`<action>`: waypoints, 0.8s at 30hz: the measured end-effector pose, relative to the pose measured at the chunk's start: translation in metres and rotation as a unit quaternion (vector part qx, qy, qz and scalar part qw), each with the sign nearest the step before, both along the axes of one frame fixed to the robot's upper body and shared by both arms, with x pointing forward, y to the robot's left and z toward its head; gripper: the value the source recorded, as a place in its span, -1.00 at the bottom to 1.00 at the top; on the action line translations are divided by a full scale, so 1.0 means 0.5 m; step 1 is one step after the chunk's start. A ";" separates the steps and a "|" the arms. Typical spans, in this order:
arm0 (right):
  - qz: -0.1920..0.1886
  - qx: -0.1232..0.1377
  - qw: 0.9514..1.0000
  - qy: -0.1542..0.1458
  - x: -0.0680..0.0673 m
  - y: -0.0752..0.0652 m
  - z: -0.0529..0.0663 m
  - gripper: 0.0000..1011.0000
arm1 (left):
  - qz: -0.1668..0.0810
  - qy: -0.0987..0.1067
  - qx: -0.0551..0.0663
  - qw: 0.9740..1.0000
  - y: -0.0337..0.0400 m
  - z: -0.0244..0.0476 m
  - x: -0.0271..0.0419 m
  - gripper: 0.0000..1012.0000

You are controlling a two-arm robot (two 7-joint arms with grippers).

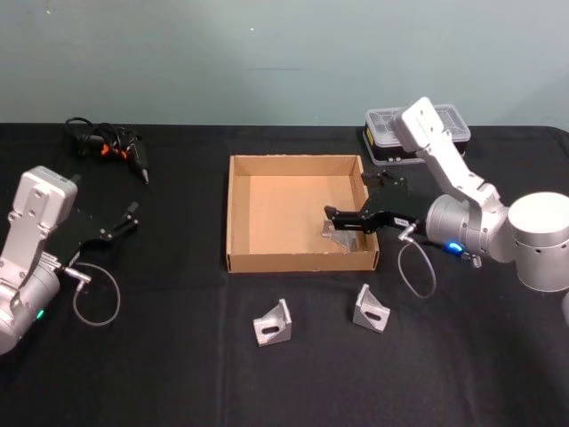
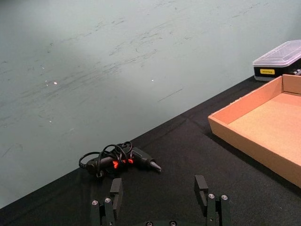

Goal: Use one hand to pick up the angle iron from the table and place it into the box.

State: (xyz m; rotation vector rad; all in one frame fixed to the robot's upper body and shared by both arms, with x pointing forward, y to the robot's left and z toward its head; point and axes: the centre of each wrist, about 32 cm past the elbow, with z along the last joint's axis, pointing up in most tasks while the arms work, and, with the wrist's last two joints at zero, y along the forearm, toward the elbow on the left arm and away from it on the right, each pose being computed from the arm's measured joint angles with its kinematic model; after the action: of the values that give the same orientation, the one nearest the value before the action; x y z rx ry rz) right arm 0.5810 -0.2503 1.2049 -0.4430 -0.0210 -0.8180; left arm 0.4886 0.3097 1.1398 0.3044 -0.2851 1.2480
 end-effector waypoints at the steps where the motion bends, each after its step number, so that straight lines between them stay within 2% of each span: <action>1: -0.001 0.001 1.000 -0.002 -0.003 -0.001 0.001 0.98 | 0.000 0.000 0.000 1.000 0.000 0.000 0.000 0.98; 10: 0.001 0.025 0.999 -0.031 -0.064 -0.026 0.014 0.98 | 0.000 0.000 0.000 1.000 0.000 0.000 0.000 0.98; 15: 0.011 0.032 0.999 -0.041 -0.110 -0.041 0.024 0.98 | 0.000 0.000 0.000 1.000 0.000 0.000 0.000 0.98; 24: 0.047 0.021 0.998 -0.029 -0.182 -0.056 0.035 0.98 | 0.000 0.000 0.000 1.000 0.000 0.000 0.000 0.98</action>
State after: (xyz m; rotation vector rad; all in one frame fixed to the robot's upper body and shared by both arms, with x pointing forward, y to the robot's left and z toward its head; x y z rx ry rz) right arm 0.4899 -0.2782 1.2223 -0.3764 -0.0780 -0.7380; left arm 0.4886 0.3096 1.1398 0.3044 -0.2850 1.2479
